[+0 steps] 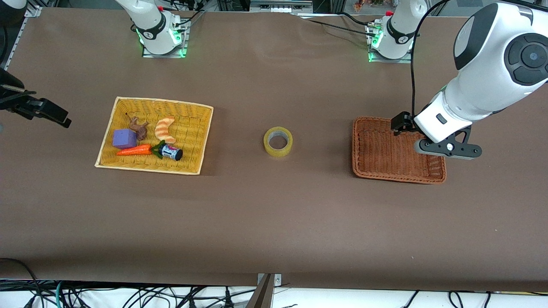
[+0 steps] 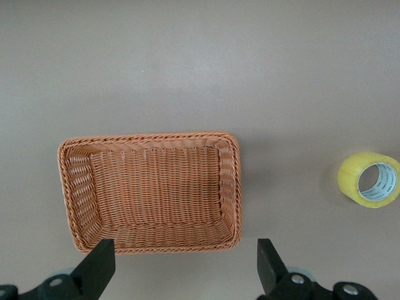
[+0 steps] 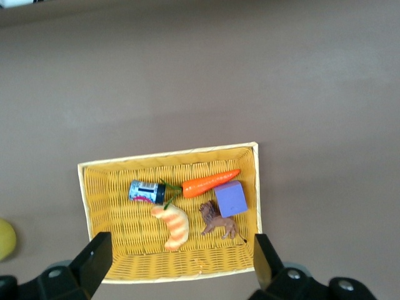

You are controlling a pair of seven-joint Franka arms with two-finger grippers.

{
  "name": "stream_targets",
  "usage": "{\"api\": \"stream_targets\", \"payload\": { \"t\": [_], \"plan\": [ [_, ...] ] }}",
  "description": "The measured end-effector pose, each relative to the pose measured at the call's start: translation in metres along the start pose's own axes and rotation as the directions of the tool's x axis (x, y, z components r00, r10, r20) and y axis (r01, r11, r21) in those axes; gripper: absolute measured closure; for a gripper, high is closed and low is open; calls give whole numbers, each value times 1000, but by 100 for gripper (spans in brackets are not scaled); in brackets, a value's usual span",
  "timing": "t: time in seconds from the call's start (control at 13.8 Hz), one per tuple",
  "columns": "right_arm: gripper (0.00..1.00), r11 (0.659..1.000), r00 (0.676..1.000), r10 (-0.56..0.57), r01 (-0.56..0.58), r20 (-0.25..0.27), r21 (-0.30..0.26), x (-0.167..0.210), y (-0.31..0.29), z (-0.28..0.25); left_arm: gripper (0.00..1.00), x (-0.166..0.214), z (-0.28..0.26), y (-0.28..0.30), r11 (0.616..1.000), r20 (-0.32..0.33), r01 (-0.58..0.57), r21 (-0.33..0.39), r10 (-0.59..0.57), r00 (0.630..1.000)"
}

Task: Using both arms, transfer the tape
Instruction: 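Retract the right gripper while the left gripper reaches the tape roll, then close the left gripper on the tape roll's rim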

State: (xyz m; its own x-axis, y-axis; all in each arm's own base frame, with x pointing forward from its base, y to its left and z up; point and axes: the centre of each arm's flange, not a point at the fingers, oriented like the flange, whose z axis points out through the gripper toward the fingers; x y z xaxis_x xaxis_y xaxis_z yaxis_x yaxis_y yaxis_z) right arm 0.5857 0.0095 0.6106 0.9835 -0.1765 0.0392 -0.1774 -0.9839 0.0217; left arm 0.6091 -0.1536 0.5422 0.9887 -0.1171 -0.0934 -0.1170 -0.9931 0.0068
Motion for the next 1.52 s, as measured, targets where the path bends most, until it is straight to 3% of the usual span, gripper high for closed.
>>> {"api": "stream_targets", "payload": {
  "t": [0.22, 0.44, 0.65, 0.87, 1.02, 1.31, 1.52],
  "plan": [
    [0, 998, 998, -57, 57, -1, -3, -8, 3, -4, 0, 2, 14, 16, 1000, 26, -27, 2, 27, 999],
    [0, 994, 994, -110, 111, 18, -6, -9, 9, 5, 0, 17, 68, 67, 996, 73, -88, -8, 89, 993],
    [0, 993, 992, -121, 121, 36, -7, -7, 11, 14, 0, 20, 122, 153, 991, 82, -114, -68, 120, 989],
    [0, 994, 993, -112, 112, 39, -8, -6, 17, 16, 0, -7, 192, 273, 992, 76, -114, -63, 118, 990],
    [0, 994, 993, -108, 108, 39, -8, -5, 20, 16, 0, -22, 241, 318, 990, 80, -125, -62, 130, 988],
    [0, 994, 993, -108, 109, 40, -8, -5, 19, 17, 0, -28, 322, 329, 990, 107, -133, -55, 138, 985],
    [0, 994, 993, -108, 109, 44, -8, -4, 19, 19, 0, -26, 338, 325, 989, 105, -143, -37, 146, 984]
  ]
}}
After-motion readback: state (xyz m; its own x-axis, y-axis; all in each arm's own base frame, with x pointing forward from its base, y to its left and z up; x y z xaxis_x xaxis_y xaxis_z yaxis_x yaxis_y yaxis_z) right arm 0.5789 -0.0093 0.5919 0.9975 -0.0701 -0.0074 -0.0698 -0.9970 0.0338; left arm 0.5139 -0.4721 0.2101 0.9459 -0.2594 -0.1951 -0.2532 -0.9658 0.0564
